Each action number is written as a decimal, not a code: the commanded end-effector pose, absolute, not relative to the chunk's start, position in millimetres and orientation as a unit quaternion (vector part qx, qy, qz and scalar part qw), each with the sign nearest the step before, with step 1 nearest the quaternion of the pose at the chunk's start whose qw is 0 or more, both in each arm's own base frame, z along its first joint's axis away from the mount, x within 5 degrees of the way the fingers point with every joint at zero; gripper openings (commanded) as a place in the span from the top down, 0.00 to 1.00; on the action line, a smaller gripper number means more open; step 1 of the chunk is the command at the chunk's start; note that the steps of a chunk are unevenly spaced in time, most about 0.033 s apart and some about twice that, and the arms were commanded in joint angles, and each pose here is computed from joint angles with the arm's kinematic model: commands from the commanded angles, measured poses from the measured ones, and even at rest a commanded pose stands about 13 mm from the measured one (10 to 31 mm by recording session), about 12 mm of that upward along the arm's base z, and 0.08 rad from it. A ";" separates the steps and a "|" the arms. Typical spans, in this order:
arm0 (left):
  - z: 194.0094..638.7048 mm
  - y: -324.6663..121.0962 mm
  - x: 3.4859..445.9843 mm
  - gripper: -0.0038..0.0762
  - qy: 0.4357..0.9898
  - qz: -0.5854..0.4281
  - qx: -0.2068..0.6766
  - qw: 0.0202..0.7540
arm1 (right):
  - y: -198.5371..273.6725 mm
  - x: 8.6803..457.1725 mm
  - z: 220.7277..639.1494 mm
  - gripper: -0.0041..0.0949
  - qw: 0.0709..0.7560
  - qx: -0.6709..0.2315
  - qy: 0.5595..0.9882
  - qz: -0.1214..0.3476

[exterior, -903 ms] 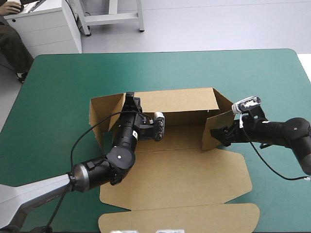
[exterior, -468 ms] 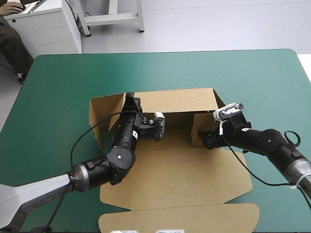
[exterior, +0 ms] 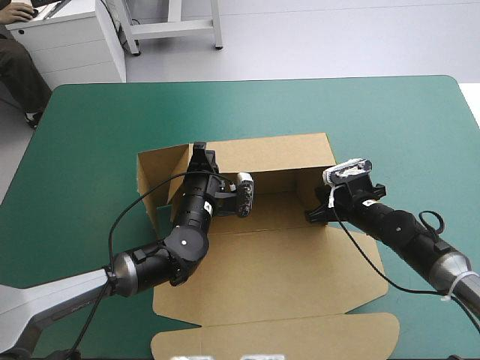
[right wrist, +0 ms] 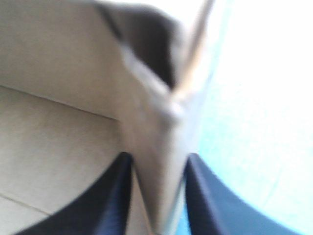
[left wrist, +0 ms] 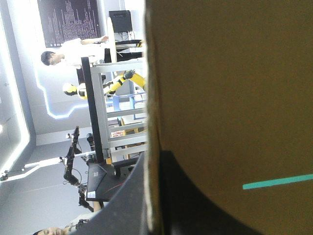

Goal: Fold the box

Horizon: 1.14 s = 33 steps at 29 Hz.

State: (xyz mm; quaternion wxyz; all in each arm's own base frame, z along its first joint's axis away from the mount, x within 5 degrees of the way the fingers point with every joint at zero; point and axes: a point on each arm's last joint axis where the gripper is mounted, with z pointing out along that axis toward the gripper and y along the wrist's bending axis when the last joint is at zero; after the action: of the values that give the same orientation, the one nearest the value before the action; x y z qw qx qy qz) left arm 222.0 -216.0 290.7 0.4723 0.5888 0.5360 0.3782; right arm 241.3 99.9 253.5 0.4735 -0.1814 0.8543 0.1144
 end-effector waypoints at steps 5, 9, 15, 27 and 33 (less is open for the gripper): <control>311.3 -214.3 219.7 0.96 0.523 0.387 0.569 0.502 | 100.6 242.8 270.2 0.97 0.505 -0.181 0.837 0.110; 311.8 -214.5 219.7 0.96 0.519 0.390 0.570 0.504 | 100.6 242.8 270.2 0.97 0.505 -0.181 0.837 0.110; 311.8 -214.5 219.7 0.87 0.519 0.390 0.570 0.504 | 100.7 242.7 270.1 0.97 0.504 -0.182 0.837 0.111; 303.6 -221.8 221.1 0.36 0.511 0.375 0.591 0.500 | 100.7 242.7 270.1 0.97 0.504 -0.181 0.837 0.111; 301.9 -222.7 220.2 0.36 0.513 0.386 0.586 0.495 | 97.9 247.3 270.7 0.97 0.518 -0.166 0.834 0.094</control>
State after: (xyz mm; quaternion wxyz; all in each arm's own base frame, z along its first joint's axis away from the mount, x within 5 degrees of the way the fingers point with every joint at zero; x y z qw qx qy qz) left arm 223.0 -224.6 280.8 0.4684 0.6129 0.5242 0.3607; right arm 243.0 98.5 253.4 0.4815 -0.1796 0.8517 0.1026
